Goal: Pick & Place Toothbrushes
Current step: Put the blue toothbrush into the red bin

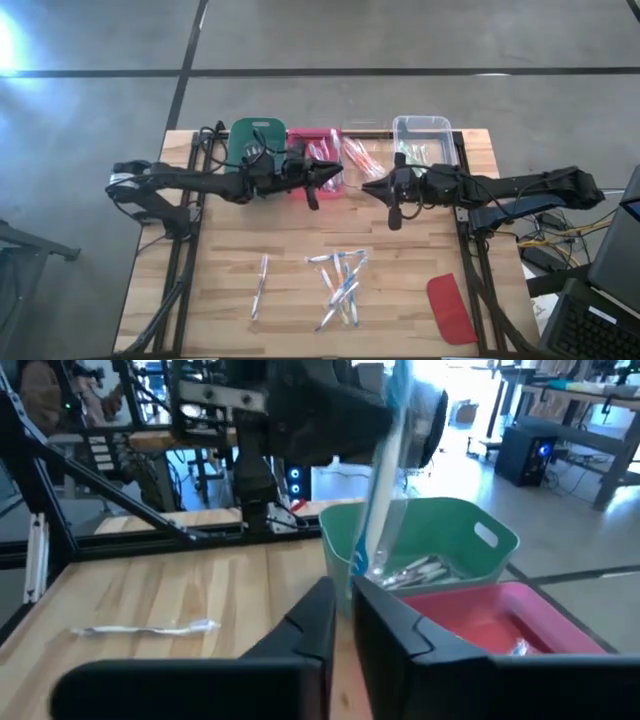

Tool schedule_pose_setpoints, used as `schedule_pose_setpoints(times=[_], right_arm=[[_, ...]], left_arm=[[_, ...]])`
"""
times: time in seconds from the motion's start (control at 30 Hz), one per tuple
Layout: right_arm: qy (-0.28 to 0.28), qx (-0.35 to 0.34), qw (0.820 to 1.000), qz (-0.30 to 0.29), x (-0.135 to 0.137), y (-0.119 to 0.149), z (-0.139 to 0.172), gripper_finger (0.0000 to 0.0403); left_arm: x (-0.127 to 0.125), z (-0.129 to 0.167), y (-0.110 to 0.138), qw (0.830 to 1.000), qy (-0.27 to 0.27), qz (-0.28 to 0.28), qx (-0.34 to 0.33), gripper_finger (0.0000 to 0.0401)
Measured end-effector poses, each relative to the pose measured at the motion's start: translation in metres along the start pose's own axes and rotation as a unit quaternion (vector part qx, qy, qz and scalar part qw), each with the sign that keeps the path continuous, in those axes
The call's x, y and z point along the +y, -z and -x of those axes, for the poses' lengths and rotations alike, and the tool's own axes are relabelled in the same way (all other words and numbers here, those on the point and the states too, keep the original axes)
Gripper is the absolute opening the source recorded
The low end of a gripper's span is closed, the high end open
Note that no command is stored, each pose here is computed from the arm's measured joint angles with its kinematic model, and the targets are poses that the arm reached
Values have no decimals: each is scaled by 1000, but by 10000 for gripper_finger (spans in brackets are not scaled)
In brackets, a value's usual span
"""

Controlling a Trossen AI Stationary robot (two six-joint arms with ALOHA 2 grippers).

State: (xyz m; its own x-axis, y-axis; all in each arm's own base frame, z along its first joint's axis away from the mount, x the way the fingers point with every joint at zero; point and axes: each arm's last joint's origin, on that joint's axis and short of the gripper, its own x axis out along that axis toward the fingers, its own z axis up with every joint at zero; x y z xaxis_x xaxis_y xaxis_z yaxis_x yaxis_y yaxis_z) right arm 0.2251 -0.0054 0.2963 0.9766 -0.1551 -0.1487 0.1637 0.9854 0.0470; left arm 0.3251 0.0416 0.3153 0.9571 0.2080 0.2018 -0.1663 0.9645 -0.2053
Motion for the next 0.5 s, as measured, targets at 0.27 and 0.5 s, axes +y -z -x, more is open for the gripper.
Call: schedule_pose_setpoints(times=[0.27, 0.5], right_arm=[[1, 3, 1000, 13, 2, -2, -11, 127], [0, -13, 1000, 13, 3, -9, -14, 190]], left_arm=[[-5, -12, -3, 998, 56, -19, -18, 24], [-6, -13, -6, 998, 59, -29, -22, 24]])
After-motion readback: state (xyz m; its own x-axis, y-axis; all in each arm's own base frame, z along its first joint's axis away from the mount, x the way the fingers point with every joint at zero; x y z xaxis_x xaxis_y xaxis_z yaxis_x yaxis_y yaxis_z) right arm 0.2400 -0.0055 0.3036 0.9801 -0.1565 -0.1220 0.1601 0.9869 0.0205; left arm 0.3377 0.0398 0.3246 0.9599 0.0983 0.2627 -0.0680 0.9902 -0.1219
